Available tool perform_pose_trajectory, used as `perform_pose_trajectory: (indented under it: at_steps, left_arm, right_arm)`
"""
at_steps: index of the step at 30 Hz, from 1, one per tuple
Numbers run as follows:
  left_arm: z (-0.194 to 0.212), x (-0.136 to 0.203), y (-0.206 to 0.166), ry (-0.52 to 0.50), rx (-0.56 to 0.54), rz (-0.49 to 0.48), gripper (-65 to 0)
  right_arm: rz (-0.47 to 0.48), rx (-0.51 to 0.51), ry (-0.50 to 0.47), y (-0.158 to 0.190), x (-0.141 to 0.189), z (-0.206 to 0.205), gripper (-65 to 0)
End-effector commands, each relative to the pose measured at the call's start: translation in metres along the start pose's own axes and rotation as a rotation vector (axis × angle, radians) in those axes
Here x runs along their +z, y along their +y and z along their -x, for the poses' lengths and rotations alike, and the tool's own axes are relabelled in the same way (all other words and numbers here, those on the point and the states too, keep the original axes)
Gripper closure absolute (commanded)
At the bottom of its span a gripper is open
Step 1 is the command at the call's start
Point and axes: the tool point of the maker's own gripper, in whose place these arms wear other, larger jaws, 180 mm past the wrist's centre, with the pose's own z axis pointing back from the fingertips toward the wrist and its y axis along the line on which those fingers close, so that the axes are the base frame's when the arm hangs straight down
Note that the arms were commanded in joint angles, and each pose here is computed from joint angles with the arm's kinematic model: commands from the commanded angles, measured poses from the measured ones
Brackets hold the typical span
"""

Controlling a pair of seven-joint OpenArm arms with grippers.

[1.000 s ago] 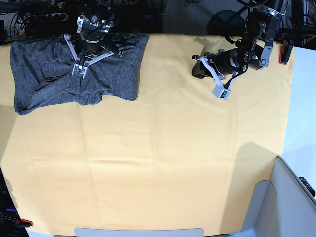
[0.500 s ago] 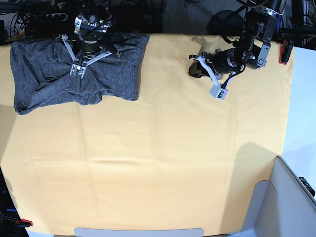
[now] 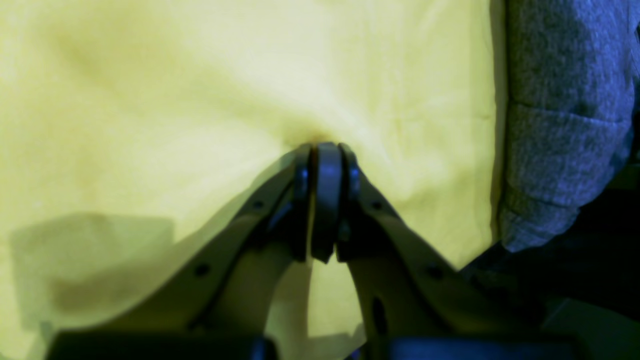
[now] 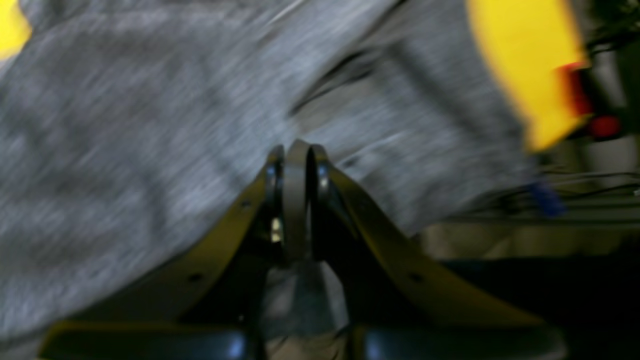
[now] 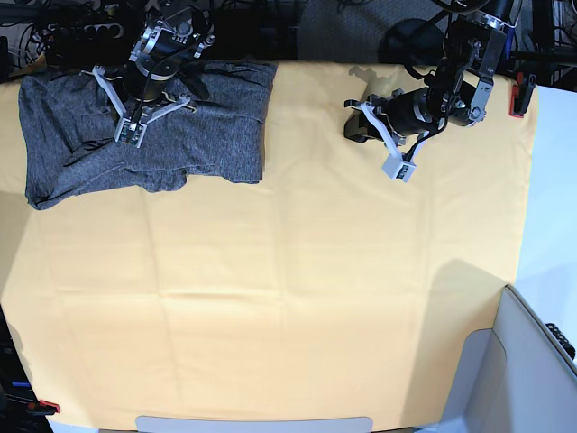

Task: Fold the T-shirt properly
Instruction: 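Slide the right gripper across the shirt, smoothing the fold, then move the right gripper to the shirt's outer side edge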

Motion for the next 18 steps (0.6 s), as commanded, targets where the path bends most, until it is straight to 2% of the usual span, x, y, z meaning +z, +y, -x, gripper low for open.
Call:
perform_pose_trajectory:
  at_steps: [1,6,9,11,14,16,18]
  left_arm:
    - [0.018,0.0,0.005,0.081,-0.005,-0.027,-0.4]
    - [0.018,0.0,0.005,0.081,-0.005,-0.027,-0.4]
    - [0.018,-0.001,0.004,0.079,-0.005,-0.025,-0.4]
    - [0.018,-0.001,0.004,0.079,-0.005,-0.025,-0.4]
    - [0.018,-0.001,0.004,0.079,-0.005,-0.025,-0.5]
    - [0.018,-0.001,0.004,0.08,-0.005,-0.026,-0.5]
    - [0.018,-0.001,0.004,0.08,-0.005,-0.026,-0.5]
  right_arm:
    - [0.039,0.003,-0.067,-0.009,0.002,-0.015,0.0]
    - [0.242,0.038,-0.228,-0.047,0.003,-0.054,0.0]
    - [0.35,-0.015,-0.244,-0.079,-0.007,-0.07,0.0]
    - [0.394,-0.05,-0.214,-0.1,-0.017,-0.073,0.0]
    - [0.355,-0.045,-0.115,-0.119,-0.041,-0.07,0.0]
    - [0.266,-0.017,-0.026,-0.13,-0.059,-0.062,0.0]
    - [0.178,0.004,0.021,-0.144,-0.071,-0.059,0.0]
